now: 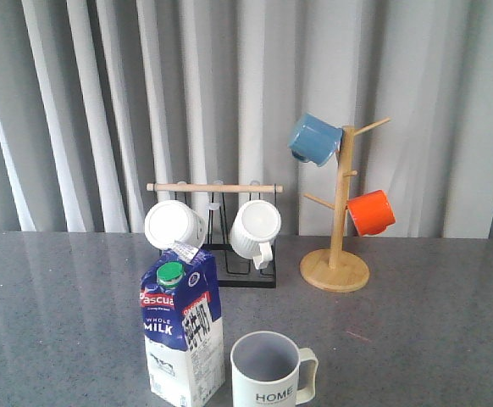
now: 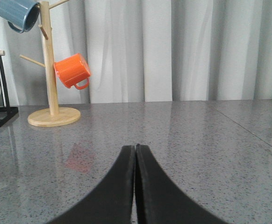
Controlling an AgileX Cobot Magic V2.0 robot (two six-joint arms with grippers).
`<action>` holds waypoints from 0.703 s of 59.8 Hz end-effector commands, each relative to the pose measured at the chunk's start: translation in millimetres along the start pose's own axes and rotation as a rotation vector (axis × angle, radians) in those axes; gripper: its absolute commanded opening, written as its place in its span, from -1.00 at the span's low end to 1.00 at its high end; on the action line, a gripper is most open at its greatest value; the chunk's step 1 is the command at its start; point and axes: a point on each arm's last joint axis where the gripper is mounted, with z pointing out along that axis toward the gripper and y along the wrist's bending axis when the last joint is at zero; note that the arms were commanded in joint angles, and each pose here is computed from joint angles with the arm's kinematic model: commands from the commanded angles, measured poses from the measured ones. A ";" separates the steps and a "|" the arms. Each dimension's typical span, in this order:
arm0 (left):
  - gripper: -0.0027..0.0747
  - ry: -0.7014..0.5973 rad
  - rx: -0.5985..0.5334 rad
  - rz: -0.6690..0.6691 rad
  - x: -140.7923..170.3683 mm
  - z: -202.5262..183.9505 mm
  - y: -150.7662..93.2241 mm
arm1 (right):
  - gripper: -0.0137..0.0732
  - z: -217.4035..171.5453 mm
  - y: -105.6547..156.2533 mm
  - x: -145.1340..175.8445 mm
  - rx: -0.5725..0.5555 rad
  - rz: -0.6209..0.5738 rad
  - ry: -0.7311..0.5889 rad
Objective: Place milk next to cup
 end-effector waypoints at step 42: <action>-0.95 -0.107 -0.008 -0.007 -14.2 -2.6 0.6 | -0.70 -0.9 2.5 -2.0 -0.037 -0.005 -0.055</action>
